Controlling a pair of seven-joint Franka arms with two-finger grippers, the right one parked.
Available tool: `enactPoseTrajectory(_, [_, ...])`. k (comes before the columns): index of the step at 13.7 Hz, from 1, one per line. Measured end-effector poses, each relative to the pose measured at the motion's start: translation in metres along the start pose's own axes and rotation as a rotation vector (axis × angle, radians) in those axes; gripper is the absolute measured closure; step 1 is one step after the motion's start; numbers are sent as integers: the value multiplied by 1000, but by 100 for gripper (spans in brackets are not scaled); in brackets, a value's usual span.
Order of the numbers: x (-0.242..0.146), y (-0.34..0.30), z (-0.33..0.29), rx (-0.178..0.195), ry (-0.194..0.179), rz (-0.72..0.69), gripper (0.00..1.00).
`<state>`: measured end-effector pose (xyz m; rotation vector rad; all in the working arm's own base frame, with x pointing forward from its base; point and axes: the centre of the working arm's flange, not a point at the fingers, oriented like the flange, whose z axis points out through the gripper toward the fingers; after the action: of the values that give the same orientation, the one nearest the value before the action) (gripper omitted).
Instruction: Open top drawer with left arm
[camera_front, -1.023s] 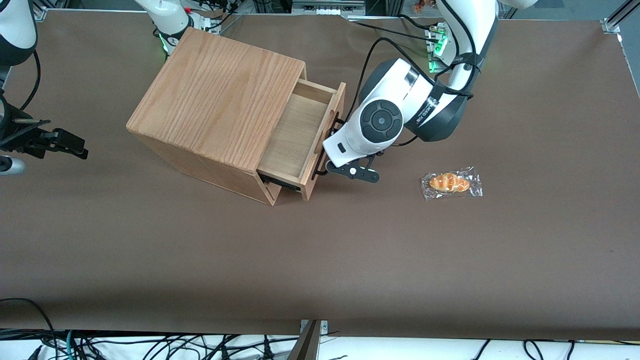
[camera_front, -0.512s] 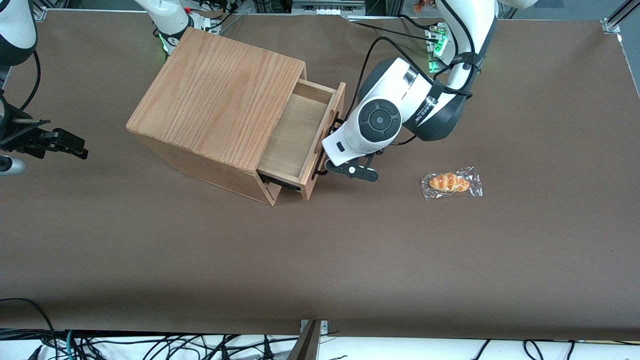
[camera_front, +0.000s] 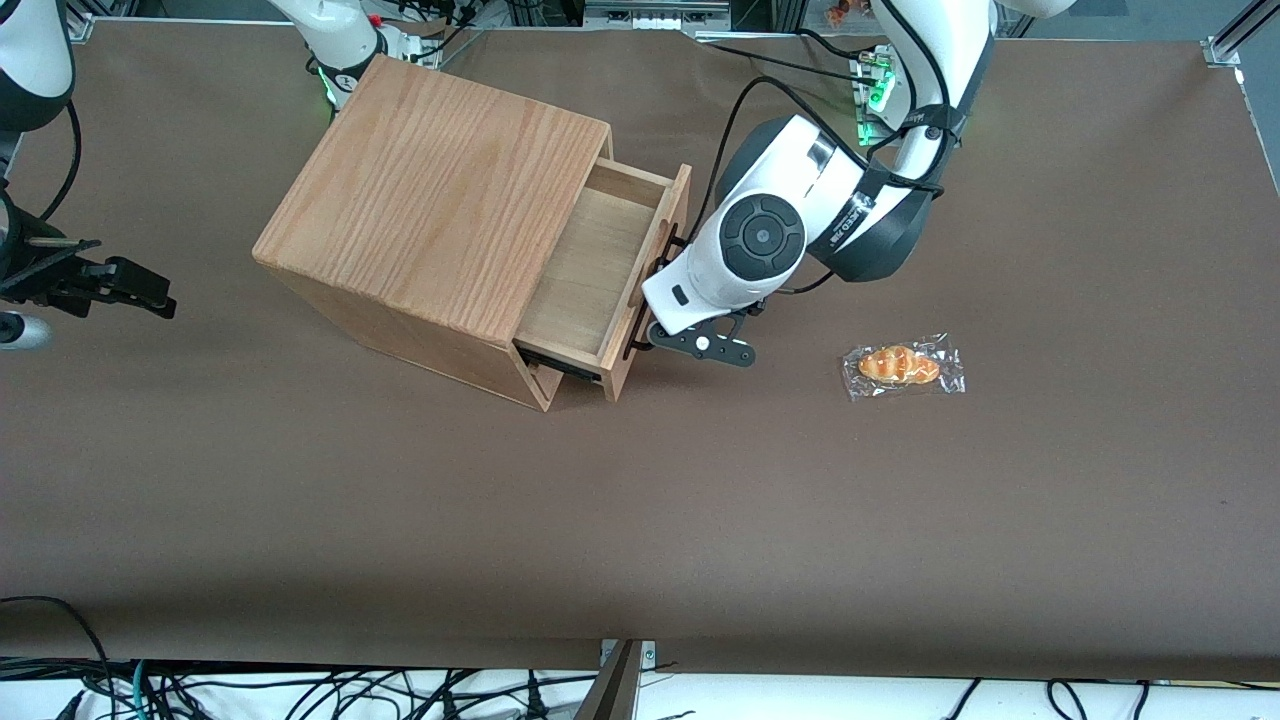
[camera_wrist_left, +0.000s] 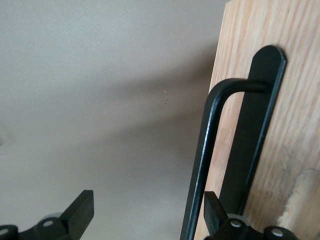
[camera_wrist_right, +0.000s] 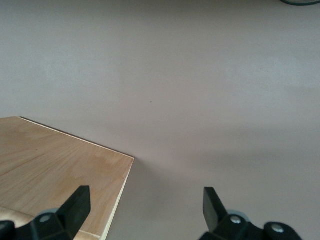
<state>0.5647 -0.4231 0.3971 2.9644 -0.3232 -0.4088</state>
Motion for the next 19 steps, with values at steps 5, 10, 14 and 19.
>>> enactPoseTrajectory(5, [3,-3,3,1,-1,-6,3])
enactPoseTrajectory(10, [3,-4,5,2,-3,-7,3])
enactPoseTrajectory(14, [3,-4,5,3,-7,-7,3])
enactPoseTrajectory(19, [3,-7,5,4,-16,-10,3])
